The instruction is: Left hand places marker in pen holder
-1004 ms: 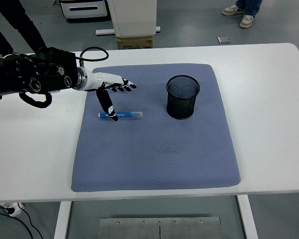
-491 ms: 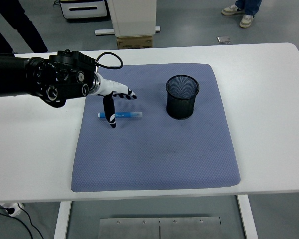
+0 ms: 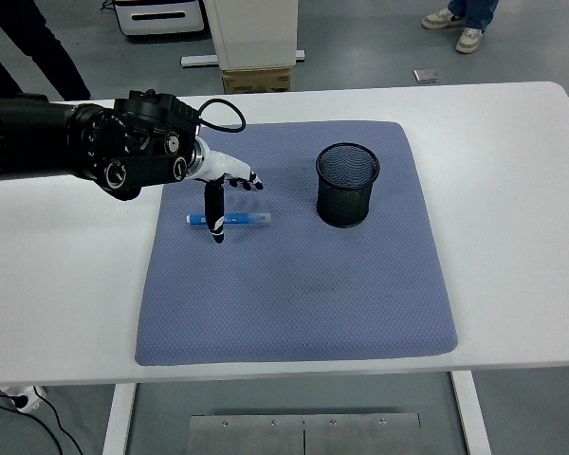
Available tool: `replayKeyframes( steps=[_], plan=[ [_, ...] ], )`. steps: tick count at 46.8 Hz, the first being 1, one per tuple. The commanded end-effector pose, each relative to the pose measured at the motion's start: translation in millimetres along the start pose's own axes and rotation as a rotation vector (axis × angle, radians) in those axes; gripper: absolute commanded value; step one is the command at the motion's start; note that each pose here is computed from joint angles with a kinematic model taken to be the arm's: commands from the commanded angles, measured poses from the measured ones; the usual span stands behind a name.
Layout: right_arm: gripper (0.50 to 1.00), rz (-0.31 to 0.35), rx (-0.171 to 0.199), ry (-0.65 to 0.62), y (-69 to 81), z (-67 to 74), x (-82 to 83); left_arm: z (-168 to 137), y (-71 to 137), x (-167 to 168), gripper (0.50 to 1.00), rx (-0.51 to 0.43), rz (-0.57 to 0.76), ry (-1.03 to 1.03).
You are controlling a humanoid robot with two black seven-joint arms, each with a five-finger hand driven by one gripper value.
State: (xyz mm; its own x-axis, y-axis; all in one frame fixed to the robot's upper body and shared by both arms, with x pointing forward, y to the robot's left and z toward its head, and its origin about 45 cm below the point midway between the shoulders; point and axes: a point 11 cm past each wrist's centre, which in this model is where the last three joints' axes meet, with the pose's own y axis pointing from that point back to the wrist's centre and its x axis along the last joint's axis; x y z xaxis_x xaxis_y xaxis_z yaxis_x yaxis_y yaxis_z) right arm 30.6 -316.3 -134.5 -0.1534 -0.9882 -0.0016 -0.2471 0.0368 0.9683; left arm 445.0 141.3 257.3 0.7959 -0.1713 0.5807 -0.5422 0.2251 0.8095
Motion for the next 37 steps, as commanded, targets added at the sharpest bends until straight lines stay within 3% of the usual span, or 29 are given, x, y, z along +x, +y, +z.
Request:
replayKeyframes(
  steps=[1, 3, 28, 37],
  plan=[
    [1.000, 0.000, 0.000, 0.000, 0.0, -0.1, 0.0, -0.1, 0.5, -2.1, 0.748, 0.000, -0.023, 0.000],
    [1.000, 0.000, 0.000, 0.000, 0.0, -0.1, 0.0, 1.0, 0.3, -2.6, 0.719, -0.004, -0.027, 0.002],
    [1.000, 0.000, 0.000, 0.000, 0.0, -0.1, 0.0, 7.8, -4.4, -0.8, 0.710, -0.035, 0.028, 0.023],
    [1.000, 0.000, 0.000, 0.000, 0.0, -0.1, 0.0, 8.7, -6.8, -2.4, 0.654, -0.033, 0.042, -0.004]
  ],
)
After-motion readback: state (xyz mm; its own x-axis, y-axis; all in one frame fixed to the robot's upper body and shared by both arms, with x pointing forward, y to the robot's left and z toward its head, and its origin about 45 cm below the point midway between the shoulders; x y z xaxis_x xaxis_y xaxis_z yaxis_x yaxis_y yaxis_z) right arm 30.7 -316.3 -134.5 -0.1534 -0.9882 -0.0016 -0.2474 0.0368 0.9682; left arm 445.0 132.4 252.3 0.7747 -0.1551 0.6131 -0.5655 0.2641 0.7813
